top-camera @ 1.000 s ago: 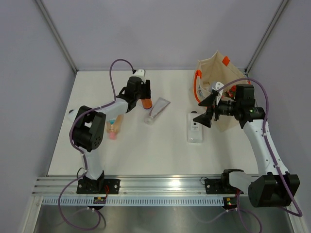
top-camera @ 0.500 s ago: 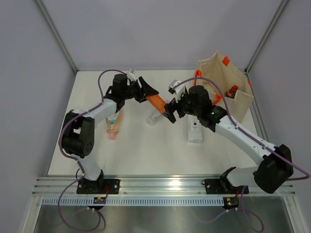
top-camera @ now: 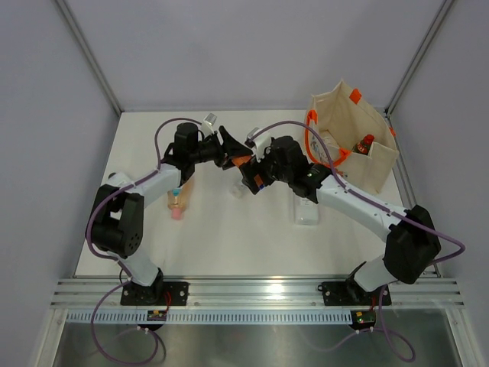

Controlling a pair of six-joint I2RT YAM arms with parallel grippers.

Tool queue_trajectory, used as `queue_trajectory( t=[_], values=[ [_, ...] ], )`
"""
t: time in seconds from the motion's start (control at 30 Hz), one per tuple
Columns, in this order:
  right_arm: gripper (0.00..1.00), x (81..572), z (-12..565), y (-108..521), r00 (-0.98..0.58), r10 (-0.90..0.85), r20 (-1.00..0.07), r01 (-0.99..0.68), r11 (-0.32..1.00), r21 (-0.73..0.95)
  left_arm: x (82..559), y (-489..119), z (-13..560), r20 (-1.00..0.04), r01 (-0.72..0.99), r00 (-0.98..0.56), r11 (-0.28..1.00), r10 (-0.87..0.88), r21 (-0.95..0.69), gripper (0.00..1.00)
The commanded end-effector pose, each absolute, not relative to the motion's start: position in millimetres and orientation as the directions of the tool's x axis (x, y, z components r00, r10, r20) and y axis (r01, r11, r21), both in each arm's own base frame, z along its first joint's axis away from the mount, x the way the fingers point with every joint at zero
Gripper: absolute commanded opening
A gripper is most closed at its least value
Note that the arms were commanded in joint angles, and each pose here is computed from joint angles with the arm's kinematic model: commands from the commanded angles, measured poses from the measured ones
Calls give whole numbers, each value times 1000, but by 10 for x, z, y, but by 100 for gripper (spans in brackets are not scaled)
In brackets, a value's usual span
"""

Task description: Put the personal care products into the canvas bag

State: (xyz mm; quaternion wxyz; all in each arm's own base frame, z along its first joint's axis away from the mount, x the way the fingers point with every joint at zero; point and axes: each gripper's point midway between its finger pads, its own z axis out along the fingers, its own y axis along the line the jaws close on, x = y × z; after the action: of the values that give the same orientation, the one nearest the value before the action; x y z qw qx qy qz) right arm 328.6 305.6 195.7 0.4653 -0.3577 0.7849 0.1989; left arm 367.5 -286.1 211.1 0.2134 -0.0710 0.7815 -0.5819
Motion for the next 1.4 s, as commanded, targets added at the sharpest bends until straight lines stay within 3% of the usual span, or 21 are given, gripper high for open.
queue_trajectory(
  t=[0.0, 0.07, 0.13, 0.17, 0.33, 0.37, 0.43, 0.47, 0.5, 0.57, 0.63, 0.77, 0.97, 1.2, 1.37],
  values=[
    [98, 3242, 2025, 3213, -321, -335, -886, -750, 661, 22, 3543, -2931, 2717, -337, 285, -881, 196, -331, -938, 0],
    [93, 3252, 2042, 3226, -319, -331, -888, -751, 660, 24, 3533, -2941, 2738, -338, 288, -881, 192, -332, -938, 0],
    [82, 3219, 2087, 3254, -310, -331, -891, -767, 641, 29, 3524, -2945, 2740, -335, 286, -882, 190, -331, -939, 0],
    [70, 3197, 2110, 3268, -311, -328, -892, -774, 632, 38, 3515, -2952, 2746, -329, 282, -884, 184, -331, -942, 0],
    [31, 3167, 2178, 3277, -315, -339, -886, -785, 618, 43, 3480, -2960, 2834, -335, 292, -882, 172, -333, -941, 10],
    [22, 3166, 2180, 3274, -316, -344, -884, -786, 617, 41, 3476, -2958, 2851, -335, 293, -881, 171, -333, -941, 19],
    [16, 3137, 2185, 3254, -306, -377, -874, -803, 595, 24, 3460, -2947, 2906, -338, 297, -878, 169, -340, -940, 40],
    [11, 3123, 2227, 3249, -296, -379, -877, -813, 582, 23, 3451, -2941, 2915, -344, 302, -875, 172, -340, -938, 62],
    [0, 3074, 2239, 3250, -295, -389, -873, -830, 557, 32, 3437, -2929, 2970, -358, 315, -868, 174, -345, -933, 73],
    [0, 3007, 2324, 3206, -273, -399, -875, -865, 500, 42, 3427, -2909, 2998, -387, 335, -854, 201, -349, -921, 94],
    [0, 3062, 2403, 3078, -270, -389, -881, -869, 493, 49, 3435, -2876, 3063, -437, 375, -825, 233, -357, -897, 99],
    [0, 3007, 2643, 2865, -256, -354, -899, -900, 428, 88, 3457, -2781, 3057, -478, 372, -804, 328, -354, -868, 99],
    [0, 3056, 2943, 2519, -224, -310, -924, -873, 485, 49, 3588, -2461, 3100, -580, 369, -720, 498, -380, -785, 99],
    [0, 3249, 3565, 1900, -141, -217, -966, -778, 628, -28, 3487, -2164, 3272, -742, 463, -592, 620, -315, -633, 99],
    [0, 3725, 3858, 1015, -148, -179, -973, -581, 812, -61, 3291, -1926, 3083, -846, 518, -509, 730, -156, -446, 99]
  ],
)
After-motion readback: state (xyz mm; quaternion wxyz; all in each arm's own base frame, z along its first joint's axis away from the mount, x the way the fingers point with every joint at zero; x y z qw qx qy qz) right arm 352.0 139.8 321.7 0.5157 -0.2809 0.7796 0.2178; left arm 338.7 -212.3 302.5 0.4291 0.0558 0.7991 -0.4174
